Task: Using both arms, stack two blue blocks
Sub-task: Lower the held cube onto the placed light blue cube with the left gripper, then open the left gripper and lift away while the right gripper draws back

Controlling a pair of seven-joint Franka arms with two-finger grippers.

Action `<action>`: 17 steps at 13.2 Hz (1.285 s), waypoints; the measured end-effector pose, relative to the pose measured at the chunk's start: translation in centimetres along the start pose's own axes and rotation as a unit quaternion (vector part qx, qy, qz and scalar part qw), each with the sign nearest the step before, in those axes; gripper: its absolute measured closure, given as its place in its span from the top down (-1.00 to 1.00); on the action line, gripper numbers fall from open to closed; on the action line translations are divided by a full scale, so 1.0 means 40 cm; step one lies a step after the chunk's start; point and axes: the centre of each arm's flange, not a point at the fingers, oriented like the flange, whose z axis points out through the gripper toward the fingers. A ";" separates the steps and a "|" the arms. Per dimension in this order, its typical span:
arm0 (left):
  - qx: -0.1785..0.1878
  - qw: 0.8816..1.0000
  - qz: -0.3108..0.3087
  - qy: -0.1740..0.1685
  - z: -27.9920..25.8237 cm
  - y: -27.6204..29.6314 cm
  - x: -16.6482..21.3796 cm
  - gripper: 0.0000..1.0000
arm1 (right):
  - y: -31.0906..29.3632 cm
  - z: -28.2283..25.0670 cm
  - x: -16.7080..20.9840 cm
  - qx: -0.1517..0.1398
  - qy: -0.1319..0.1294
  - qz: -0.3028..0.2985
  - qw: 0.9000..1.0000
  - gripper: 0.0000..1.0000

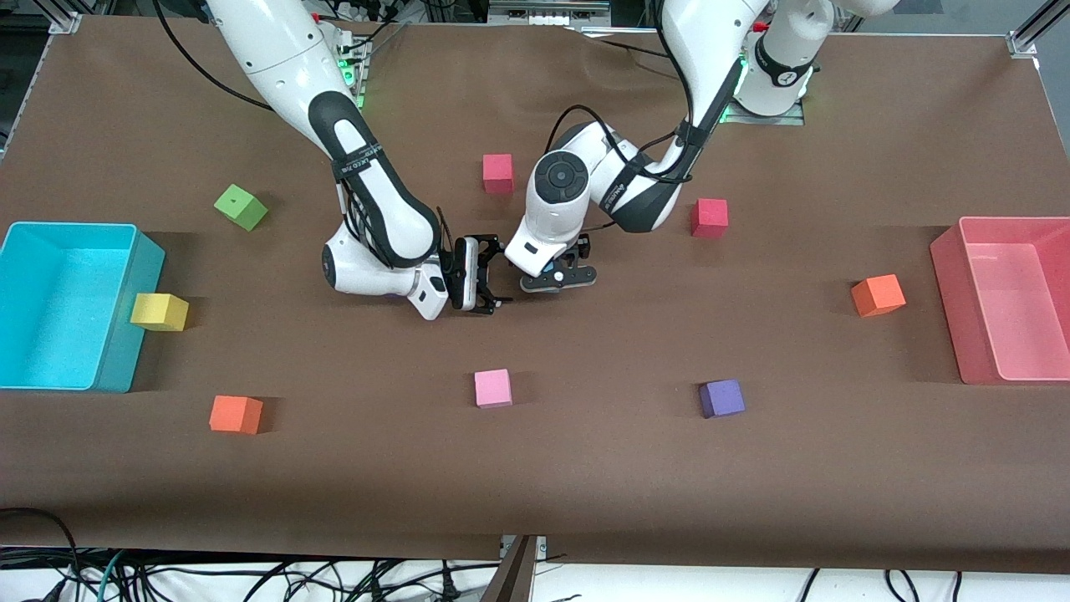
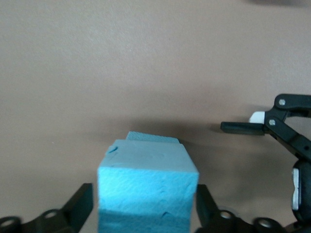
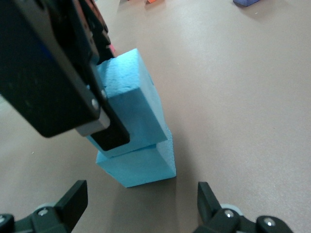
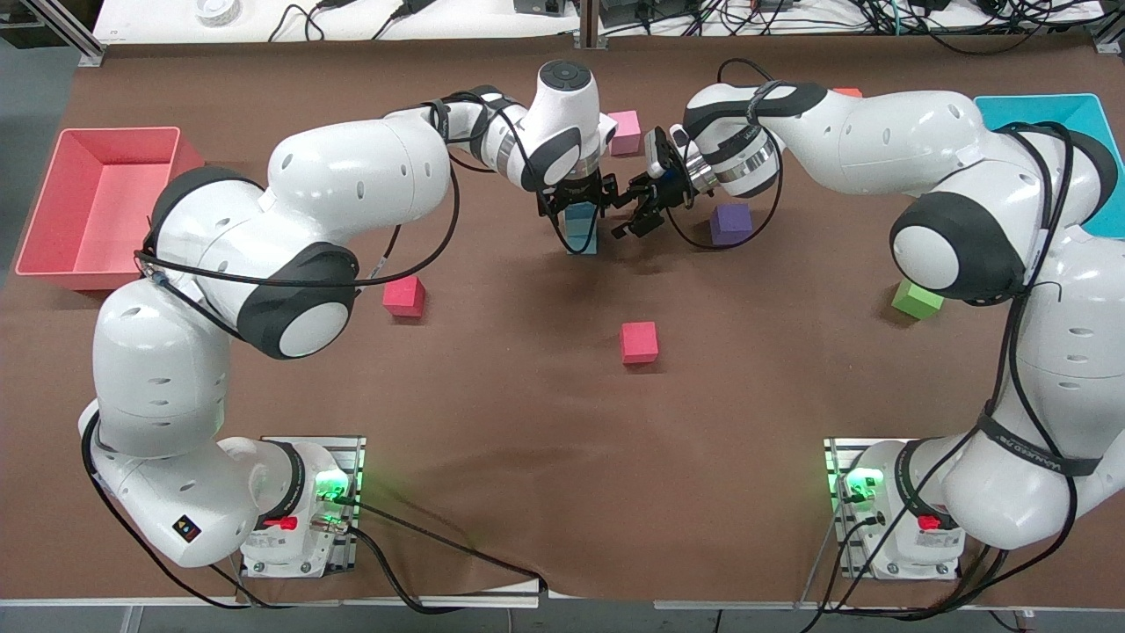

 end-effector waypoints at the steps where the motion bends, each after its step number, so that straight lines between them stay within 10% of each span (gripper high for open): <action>1: -0.001 1.000 -0.004 0.006 -0.011 -0.006 0.016 1.00 | 0.000 0.000 0.000 0.000 0.000 0.000 1.000 1.00; 11: -0.044 0.999 -0.023 -0.008 -0.341 -0.024 -0.003 1.00 | 0.000 -0.001 0.000 0.000 0.001 0.000 1.000 1.00; 17: -0.029 0.999 -0.003 -0.046 -0.718 -0.421 0.129 1.00 | 0.006 -0.024 -0.003 0.024 0.014 0.005 1.000 1.00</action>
